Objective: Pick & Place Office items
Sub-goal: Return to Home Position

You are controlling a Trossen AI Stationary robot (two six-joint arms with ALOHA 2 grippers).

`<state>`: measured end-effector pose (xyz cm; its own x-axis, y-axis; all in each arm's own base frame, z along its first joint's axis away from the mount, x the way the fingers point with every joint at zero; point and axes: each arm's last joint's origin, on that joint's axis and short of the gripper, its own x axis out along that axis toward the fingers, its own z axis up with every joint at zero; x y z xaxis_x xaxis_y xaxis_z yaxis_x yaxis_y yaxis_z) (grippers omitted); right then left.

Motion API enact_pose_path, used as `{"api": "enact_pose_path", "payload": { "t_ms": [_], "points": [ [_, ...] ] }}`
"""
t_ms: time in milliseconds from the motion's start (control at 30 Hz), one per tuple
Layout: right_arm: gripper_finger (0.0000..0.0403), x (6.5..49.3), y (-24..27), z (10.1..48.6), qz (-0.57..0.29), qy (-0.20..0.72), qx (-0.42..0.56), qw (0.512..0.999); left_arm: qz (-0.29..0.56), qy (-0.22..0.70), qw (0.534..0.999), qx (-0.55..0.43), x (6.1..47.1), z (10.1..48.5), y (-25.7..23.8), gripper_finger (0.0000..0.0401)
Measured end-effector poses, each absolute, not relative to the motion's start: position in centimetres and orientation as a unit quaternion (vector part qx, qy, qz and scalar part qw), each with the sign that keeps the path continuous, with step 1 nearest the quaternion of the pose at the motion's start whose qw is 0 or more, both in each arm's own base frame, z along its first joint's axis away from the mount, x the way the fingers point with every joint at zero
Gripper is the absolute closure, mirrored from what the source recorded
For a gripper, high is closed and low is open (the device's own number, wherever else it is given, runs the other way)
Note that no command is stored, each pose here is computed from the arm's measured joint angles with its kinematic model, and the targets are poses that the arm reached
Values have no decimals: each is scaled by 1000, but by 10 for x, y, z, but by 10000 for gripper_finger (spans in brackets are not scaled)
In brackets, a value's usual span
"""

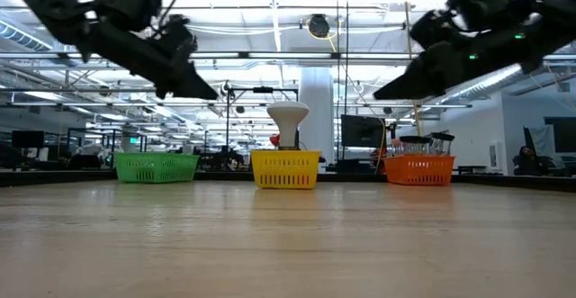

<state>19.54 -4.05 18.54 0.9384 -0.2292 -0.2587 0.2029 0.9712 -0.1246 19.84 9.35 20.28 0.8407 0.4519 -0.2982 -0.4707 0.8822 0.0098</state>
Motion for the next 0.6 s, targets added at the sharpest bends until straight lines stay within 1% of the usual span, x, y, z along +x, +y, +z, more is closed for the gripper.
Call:
{"api": "enact_pose_path", "payload": {
  "t_ms": [167, 300, 433, 600],
  "points": [
    [403, 163, -39, 186, -117, 95, -49, 987, 210, 116, 971, -13, 180, 202, 74, 396],
    [403, 142, -37, 183, -130, 81, -50, 987, 196, 82, 977, -10, 166, 204, 64, 396],
    [403, 128, -36, 182, -139, 73, -51, 986, 172, 60, 983, -8, 153, 200, 55, 396],
    [403, 114, -33, 182, -143, 62, -65, 986, 162, 39, 986, 1, 140, 194, 48, 396]
  ]
}}
